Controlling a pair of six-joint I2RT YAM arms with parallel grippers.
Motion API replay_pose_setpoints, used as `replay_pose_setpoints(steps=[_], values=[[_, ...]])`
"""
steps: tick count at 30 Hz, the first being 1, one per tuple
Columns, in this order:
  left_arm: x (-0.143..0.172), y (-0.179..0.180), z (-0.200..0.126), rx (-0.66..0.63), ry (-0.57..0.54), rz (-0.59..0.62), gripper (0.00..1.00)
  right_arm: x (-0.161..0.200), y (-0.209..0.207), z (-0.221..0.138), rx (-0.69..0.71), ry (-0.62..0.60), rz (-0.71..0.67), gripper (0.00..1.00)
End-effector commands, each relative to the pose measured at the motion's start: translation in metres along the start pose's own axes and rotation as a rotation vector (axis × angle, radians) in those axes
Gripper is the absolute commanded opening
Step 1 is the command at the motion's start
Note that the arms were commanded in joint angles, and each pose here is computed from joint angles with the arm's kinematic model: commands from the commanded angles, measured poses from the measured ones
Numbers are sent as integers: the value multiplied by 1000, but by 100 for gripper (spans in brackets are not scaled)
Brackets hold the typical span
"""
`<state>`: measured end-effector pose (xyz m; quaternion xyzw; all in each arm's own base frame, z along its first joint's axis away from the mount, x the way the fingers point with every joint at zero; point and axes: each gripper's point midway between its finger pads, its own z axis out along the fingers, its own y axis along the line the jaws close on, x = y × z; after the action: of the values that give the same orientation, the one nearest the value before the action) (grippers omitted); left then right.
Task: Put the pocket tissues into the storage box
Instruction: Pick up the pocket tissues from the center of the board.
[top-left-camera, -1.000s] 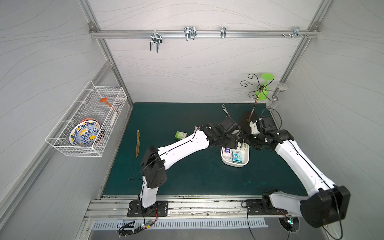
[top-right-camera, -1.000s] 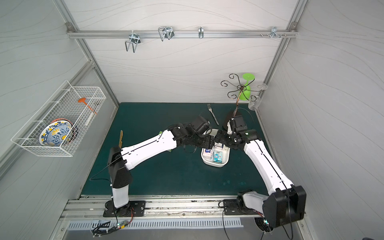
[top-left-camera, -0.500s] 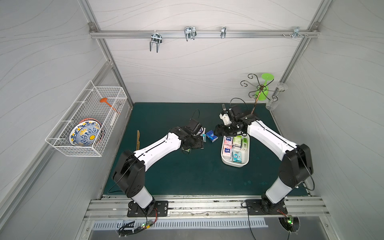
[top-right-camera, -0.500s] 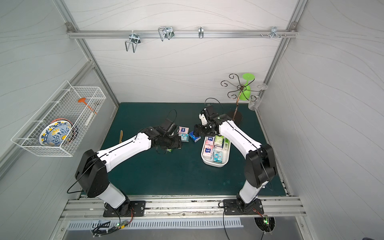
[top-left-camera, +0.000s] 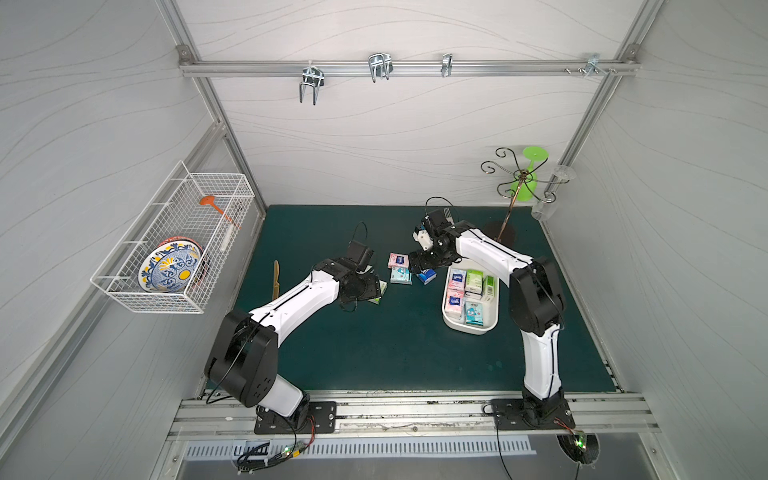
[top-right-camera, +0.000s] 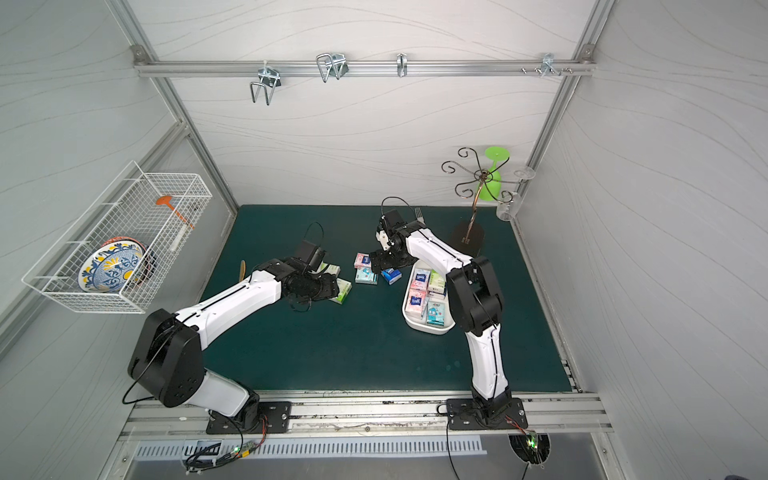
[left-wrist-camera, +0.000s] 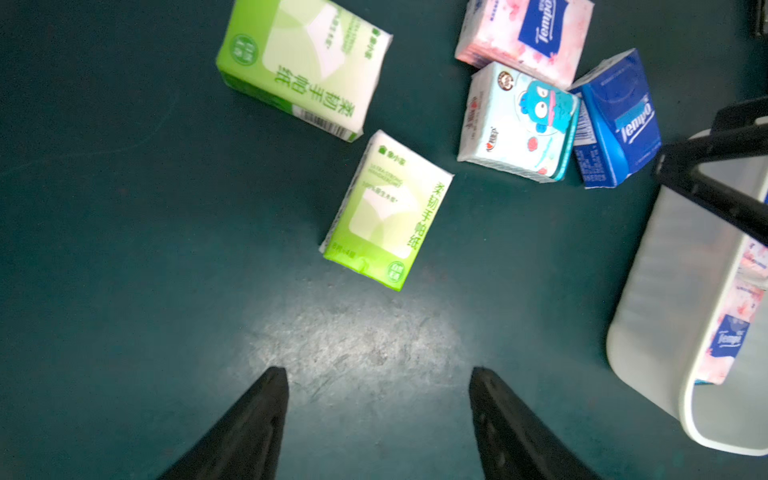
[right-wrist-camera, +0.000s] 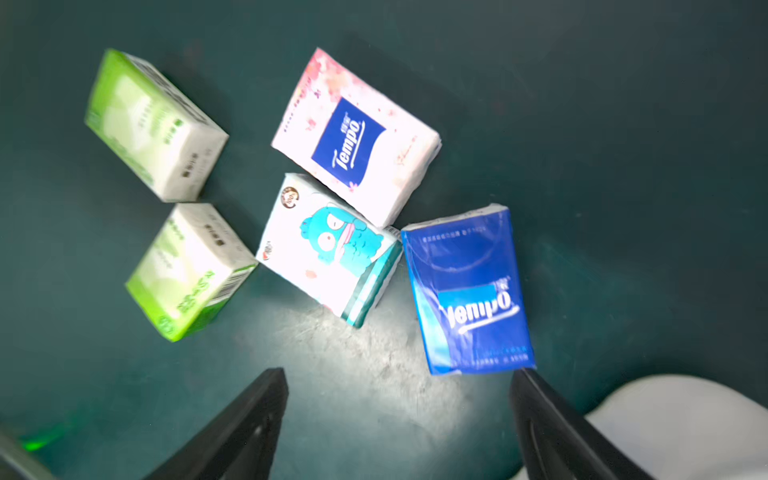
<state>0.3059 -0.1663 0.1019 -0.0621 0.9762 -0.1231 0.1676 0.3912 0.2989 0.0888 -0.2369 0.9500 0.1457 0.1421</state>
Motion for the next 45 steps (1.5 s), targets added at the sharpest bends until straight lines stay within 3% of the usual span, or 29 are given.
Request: replay_pose_setpoints(steps=[1,12,23,29,32,34,45], values=[[-3,-2,-6,29,-20,35,74,0,-8,7,78,41,-73,91],[0,7,1,18,-36,59,74,-2,-34,28,228,103,-173,87],[-3,7,-5,15,-56,67,74,1,-32,52,197,137,-173,84],[-5,7,-9,17,-72,69,74,-2,-32,54,194,127,-160,64],[-6,6,-10,20,-76,67,74,-6,-31,49,198,111,-156,48],[-6,5,-10,24,-76,68,74,-11,-29,40,202,88,-147,43],[-4,3,-8,42,-64,63,74,-29,-21,-50,242,-64,-39,40]])
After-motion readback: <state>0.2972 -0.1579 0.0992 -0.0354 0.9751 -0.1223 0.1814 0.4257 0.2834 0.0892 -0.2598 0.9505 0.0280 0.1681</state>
